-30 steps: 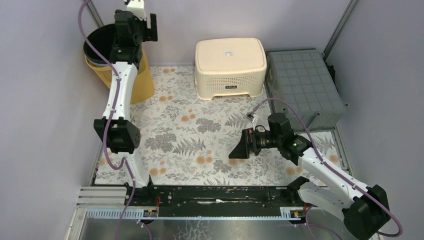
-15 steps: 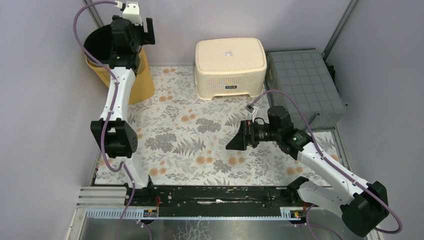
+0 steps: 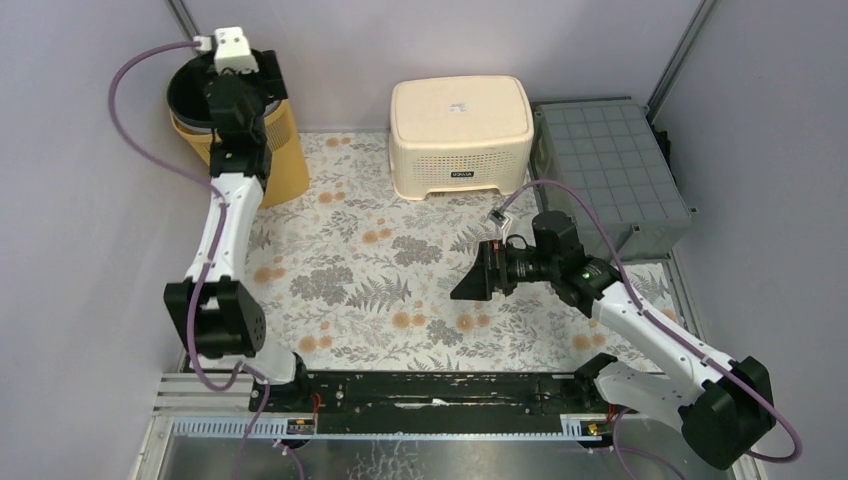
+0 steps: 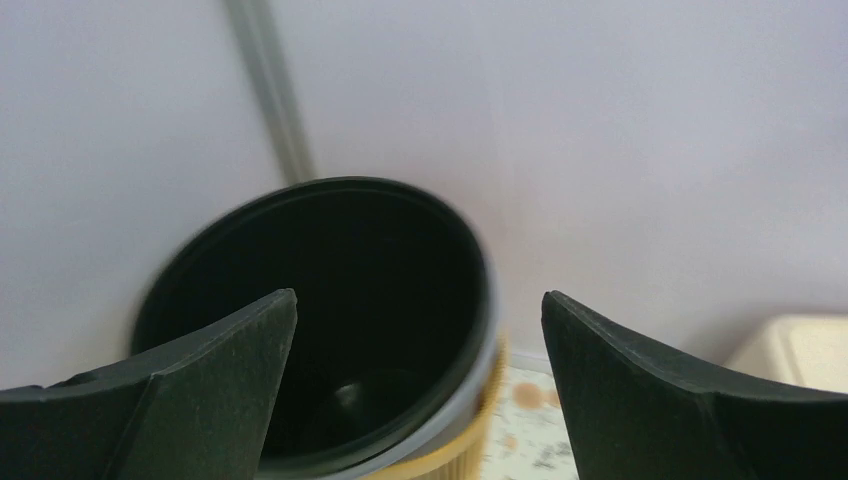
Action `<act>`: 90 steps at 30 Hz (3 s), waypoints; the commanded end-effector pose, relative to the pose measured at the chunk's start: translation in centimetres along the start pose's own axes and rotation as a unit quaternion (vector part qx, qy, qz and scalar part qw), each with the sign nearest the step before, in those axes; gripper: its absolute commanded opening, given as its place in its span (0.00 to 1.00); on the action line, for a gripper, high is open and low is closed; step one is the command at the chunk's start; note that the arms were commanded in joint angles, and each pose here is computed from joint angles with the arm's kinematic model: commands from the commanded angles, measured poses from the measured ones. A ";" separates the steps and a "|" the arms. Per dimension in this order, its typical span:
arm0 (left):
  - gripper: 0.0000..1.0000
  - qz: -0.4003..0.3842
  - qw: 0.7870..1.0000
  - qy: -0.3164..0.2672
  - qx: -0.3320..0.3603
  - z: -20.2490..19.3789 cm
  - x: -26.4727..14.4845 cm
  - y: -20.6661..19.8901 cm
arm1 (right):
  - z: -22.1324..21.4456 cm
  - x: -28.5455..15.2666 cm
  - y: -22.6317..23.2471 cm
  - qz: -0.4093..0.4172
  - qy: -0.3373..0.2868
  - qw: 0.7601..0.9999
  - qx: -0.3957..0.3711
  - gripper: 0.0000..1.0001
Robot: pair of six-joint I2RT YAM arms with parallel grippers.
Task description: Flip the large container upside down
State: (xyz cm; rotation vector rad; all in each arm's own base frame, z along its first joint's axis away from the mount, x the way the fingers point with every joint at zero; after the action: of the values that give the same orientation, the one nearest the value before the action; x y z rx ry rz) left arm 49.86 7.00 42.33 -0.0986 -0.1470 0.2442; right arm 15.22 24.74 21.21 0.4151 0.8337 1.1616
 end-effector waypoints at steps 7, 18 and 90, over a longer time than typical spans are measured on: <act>1.00 0.249 0.965 -0.063 -0.046 6.2 -5.1 12.5 | 0.8 -0.4 2.0 0.044 -0.002 0.999 -0.031 0.99; 1.00 0.051 0.991 -0.030 -0.119 5.0 -6.7 2.5 | 1.1 -1.0 2.4 0.038 -0.016 0.998 -0.052 0.99; 1.00 0.095 0.978 0.183 -0.030 -6.7 5.5 -2.9 | -1.9 0.4 0.3 0.055 0.009 0.998 -0.041 0.99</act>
State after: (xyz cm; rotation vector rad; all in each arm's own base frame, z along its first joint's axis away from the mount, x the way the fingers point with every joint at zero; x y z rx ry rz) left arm 56.88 3.52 35.21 -0.2302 0.2607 0.3707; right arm 14.06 24.69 19.17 0.4035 0.8493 1.2379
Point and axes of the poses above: each gripper's point midway between its finger pads, its own x axis out along the fingers, its own y axis along the line the jaws close on, z = x × y, the point moved 2 cm from there along -x, back along the fingers, and after that the axes turned 10 degrees about -x, right-handed, at the moved point
